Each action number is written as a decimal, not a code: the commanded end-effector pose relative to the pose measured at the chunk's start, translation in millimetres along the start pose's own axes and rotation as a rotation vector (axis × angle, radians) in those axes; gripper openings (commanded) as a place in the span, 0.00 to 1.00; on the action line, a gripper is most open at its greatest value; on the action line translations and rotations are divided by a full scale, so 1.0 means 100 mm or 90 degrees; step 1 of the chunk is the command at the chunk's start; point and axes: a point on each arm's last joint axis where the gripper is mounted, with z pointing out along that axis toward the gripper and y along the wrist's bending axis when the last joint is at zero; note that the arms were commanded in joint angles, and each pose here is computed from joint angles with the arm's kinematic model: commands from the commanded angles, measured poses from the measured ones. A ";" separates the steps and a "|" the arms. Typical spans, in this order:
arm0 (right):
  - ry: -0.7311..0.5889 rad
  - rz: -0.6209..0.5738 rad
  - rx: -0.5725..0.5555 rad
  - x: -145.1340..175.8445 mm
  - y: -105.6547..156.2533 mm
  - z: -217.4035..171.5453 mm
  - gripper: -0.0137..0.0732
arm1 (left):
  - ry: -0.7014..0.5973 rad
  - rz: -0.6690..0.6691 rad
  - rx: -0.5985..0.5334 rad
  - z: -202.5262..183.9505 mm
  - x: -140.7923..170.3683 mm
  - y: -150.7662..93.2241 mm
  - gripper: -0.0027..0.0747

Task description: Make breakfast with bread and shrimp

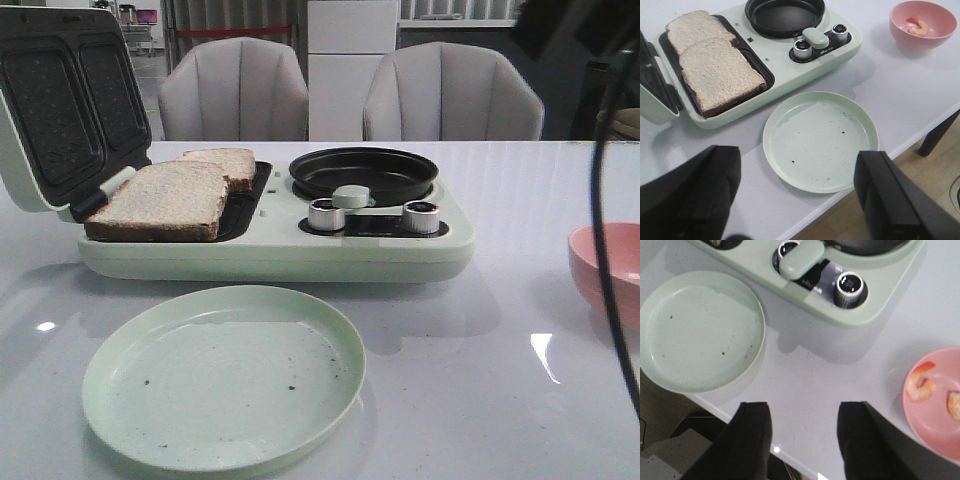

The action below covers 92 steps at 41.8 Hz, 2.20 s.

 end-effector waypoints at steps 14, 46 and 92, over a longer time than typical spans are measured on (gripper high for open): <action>-0.084 -0.002 0.004 0.60 -0.02 -0.28 0.64 | -0.062 0.004 0.012 -0.05 -0.14 -0.02 0.72; -0.083 -0.002 0.004 0.61 -0.02 -0.30 0.64 | 0.252 -0.025 -0.165 0.65 -0.37 0.29 0.60; -0.083 -0.002 0.004 0.61 -0.02 -0.30 0.64 | 0.122 -0.383 -0.313 1.16 -0.82 2.60 0.17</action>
